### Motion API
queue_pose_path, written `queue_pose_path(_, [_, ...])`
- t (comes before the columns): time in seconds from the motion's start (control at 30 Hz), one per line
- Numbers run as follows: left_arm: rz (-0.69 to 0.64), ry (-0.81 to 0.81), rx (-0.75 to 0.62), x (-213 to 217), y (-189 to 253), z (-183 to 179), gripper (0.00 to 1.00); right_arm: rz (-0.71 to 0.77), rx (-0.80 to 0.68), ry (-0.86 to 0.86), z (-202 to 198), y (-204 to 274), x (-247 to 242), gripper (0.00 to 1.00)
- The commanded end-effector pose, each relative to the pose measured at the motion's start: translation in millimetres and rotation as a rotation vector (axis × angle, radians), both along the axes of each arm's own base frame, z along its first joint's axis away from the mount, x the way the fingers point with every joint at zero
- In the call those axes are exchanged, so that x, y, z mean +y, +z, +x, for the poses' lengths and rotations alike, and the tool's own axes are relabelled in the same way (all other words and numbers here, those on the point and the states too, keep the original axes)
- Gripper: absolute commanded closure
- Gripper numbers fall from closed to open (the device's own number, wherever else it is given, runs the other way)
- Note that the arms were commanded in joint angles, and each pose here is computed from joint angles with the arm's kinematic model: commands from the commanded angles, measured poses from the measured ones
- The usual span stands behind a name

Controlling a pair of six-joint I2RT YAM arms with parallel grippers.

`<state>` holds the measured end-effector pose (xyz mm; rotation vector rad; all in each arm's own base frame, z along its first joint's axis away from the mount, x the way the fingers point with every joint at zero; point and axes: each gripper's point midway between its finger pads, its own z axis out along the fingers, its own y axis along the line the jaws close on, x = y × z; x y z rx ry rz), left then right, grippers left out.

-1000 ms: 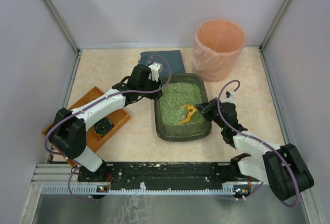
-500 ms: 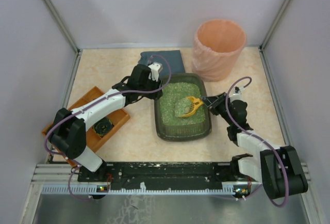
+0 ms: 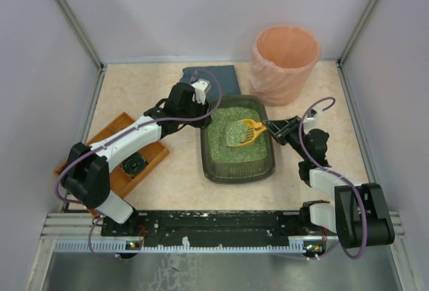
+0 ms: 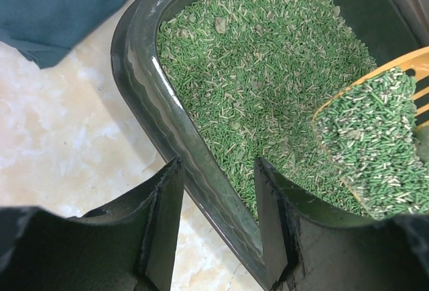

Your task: Clean the litter box

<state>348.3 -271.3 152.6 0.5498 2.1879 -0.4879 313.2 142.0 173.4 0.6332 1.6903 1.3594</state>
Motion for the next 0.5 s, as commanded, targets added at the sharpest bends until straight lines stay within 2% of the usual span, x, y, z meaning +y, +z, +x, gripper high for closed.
queue_pose_path(0.0, [-0.034,-0.012,-0.055,-2.4,19.2,1.9,0.47,0.066,-0.139,-0.017,6.3,42.0,-18.0,1.00])
queue_pose_path(0.1, [-0.037,-0.009,-0.058,-1.8,20.1,1.5,0.47,0.092,-0.127,-0.054,10.4,44.3,-31.2,1.00])
queue_pose_path(0.23, [-0.042,-0.008,-0.063,-2.3,22.6,2.0,0.47,0.090,-0.181,0.051,2.9,56.2,-13.7,1.00])
queue_pose_path(0.37, [-0.037,0.001,-0.065,0.3,21.7,1.7,0.44,0.124,-0.126,-0.053,6.5,42.7,-37.1,1.00])
queue_pose_path(0.47, [-0.043,0.002,-0.075,0.0,24.3,2.3,0.41,0.088,-0.175,0.071,3.3,55.4,-8.6,1.00])
